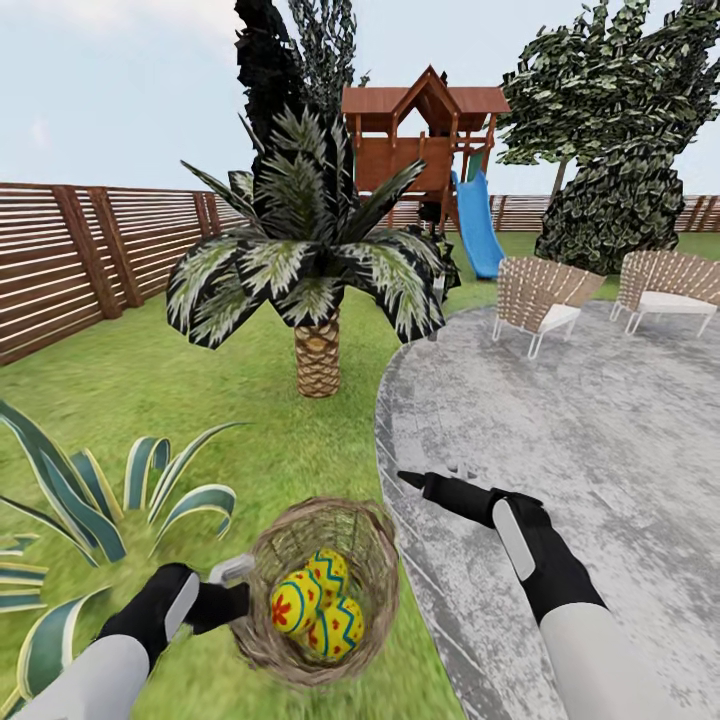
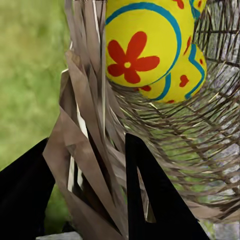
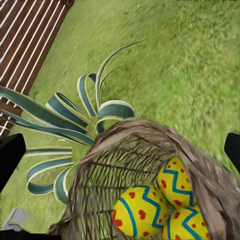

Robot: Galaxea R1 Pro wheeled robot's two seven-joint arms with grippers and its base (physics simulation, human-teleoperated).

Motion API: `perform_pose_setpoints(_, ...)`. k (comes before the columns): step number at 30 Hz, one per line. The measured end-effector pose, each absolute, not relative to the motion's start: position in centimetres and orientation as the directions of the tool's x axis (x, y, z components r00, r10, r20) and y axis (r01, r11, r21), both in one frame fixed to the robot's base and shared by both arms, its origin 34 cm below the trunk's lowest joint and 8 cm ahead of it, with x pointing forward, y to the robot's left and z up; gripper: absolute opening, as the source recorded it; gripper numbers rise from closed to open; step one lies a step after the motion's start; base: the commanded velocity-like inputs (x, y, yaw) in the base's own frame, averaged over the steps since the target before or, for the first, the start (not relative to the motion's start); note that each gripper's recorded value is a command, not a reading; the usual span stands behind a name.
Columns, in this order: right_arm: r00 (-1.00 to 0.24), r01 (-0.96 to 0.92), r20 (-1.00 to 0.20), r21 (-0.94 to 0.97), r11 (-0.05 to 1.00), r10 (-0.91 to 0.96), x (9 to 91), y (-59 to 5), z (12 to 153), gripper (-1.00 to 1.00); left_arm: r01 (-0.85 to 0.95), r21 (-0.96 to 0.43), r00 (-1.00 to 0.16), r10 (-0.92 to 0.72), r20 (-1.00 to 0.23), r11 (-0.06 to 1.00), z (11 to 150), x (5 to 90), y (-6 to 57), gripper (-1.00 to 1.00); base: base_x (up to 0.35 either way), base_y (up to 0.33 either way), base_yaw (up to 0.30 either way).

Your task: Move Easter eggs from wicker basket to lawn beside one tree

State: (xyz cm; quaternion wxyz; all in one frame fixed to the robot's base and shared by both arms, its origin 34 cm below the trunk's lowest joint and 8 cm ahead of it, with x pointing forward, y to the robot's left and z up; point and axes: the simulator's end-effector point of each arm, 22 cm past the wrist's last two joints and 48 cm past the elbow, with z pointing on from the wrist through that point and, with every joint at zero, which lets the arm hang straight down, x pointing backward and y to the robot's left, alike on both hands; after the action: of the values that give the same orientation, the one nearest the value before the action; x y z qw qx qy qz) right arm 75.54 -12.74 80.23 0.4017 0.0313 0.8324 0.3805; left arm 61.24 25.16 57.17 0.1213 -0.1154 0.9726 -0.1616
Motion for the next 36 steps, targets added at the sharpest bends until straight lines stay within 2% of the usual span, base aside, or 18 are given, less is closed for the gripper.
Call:
perform_pose_setpoints(1, -0.675, -0.252, -0.644, 0.659, 0.708, 0.359, 75.6, -12.8, 80.4, 1.0, -0.195, -0.381, -0.942, -0.28, -0.183, 0.904, 57.7, 61.2, 24.9, -1.0, 0.0, 0.0, 0.0)
perform_pose_setpoints(5, -0.675, -0.25, -0.643, 0.661, 0.708, 0.361, 75.6, -12.9, 81.1, 1.0, -0.158, -0.334, -0.959, -0.226, -0.173, 0.929, 58.1, 60.5, 26.2, -1.0, 0.0, 0.0, 0.0)
perform_pose_setpoints(8, -0.675, -0.25, -0.643, 0.661, 0.708, 0.362, 75.7, -13.0, 81.7, 1.0, -0.182, -0.373, -0.953, -0.257, -0.161, 0.91, 58.9, 60.6, 25.5, -1.0, 0.0, 0.0, 0.0)
perform_pose_setpoints(29, -0.675, -0.252, -0.644, 0.661, 0.707, 0.361, 75.8, -12.8, 85.2, 1.0, -0.178, -0.361, -0.958, -0.245, -0.148, 0.915, 62.3, 60.4, 25.6, -1.0, 0.0, 0.0, 0.0)
perform_pose_setpoints(36, -0.675, -0.252, -0.643, 0.662, 0.706, 0.362, 75.8, -12.8, 86.4, 1.0, -0.177, -0.357, -0.96, -0.241, -0.145, 0.917, 63.4, 60.3, 25.6, -1.0, -0.105, 0.0, 0.0)
